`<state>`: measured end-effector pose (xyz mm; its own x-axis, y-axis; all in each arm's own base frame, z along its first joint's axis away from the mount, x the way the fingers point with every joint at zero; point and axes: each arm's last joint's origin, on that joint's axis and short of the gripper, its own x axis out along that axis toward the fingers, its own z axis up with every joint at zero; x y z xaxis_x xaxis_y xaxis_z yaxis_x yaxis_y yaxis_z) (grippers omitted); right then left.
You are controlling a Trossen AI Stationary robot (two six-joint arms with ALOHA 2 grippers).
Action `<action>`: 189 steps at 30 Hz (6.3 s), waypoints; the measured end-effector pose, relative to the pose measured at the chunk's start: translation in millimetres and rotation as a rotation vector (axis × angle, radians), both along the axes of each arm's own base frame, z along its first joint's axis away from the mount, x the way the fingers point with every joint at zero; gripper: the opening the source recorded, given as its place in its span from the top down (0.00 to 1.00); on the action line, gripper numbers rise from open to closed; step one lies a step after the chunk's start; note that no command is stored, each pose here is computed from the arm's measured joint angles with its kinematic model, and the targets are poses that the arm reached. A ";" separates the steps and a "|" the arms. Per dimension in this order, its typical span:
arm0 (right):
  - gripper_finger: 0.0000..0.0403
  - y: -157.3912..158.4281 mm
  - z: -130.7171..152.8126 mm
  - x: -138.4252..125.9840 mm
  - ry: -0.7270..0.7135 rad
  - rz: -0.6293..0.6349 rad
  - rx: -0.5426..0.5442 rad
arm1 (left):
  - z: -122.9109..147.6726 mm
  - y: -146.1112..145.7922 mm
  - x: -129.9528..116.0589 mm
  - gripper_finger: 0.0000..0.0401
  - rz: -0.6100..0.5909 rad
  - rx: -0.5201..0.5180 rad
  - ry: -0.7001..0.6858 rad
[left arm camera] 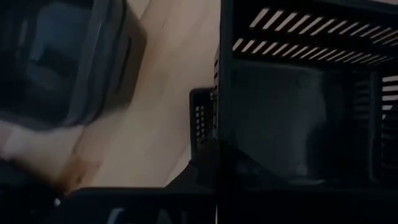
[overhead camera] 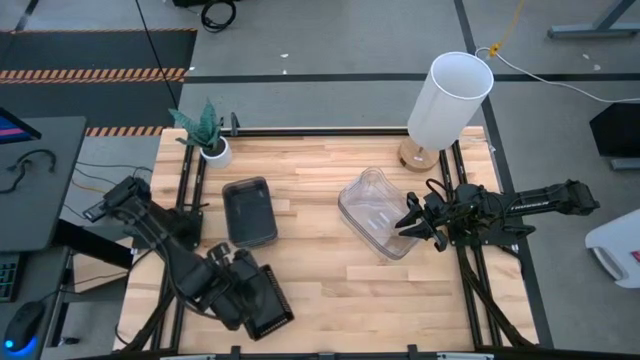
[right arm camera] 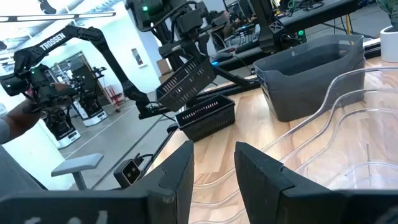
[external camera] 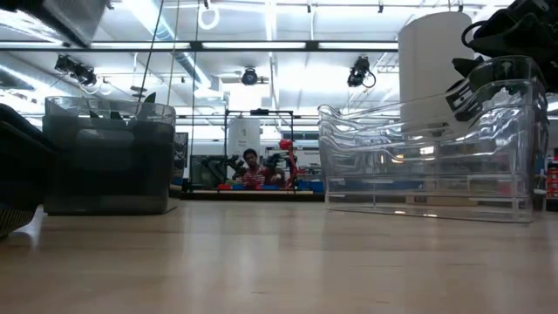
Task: Stack baskets by color
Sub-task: Stack the right black bin on top of the left black bin, then return to Home Position
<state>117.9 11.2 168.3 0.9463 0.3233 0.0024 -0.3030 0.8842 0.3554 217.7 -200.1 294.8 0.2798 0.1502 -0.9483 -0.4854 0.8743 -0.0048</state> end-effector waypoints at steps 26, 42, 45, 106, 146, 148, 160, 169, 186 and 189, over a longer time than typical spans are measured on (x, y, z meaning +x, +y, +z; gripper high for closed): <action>0.70 0.0 -0.2 0.0 0.001 0.000 0.000 | -87.0 -13.2 -25.6 0.76 0.067 -0.016 0.001; 0.70 0.0 -0.1 0.0 0.000 0.001 0.000 | -76.4 17.5 -0.1 0.40 -0.203 0.294 -0.072; 0.70 0.0 -0.1 0.0 0.000 0.000 0.000 | -59.3 30.5 15.7 0.45 -0.308 0.426 -0.116; 0.70 0.0 0.8 -0.7 -0.009 0.000 0.000 | -98.0 183.4 -130.5 0.99 -0.357 0.452 -1.088; 0.70 -0.1 5.4 -21.7 -0.086 0.004 0.002 | -117.3 179.5 -122.6 0.93 -0.346 0.487 -1.270; 0.70 -0.1 5.4 -21.7 -0.086 0.004 0.002 | -117.3 179.5 -122.6 0.93 -0.346 0.487 -1.270; 0.70 -0.1 5.4 -21.7 -0.086 0.004 0.002 | -117.4 179.5 -122.5 0.95 -0.346 0.487 -1.270; 0.70 -0.1 5.4 -21.7 -0.086 0.004 0.002 | -117.4 179.5 -122.5 0.92 -0.346 0.487 -1.270; 0.70 -0.1 5.4 -21.7 -0.086 0.004 0.002 | -117.5 179.5 -122.5 0.91 -0.346 0.487 -1.270; 0.70 -0.1 5.4 -21.7 -0.086 0.004 0.002 | -117.5 179.5 -122.5 0.91 -0.346 0.487 -1.270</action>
<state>96.2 11.2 173.7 0.9414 0.3268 0.0839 -0.3357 0.8825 0.3294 95.2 -20.6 177.3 0.9856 0.1344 0.1029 -0.1412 0.9880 0.0619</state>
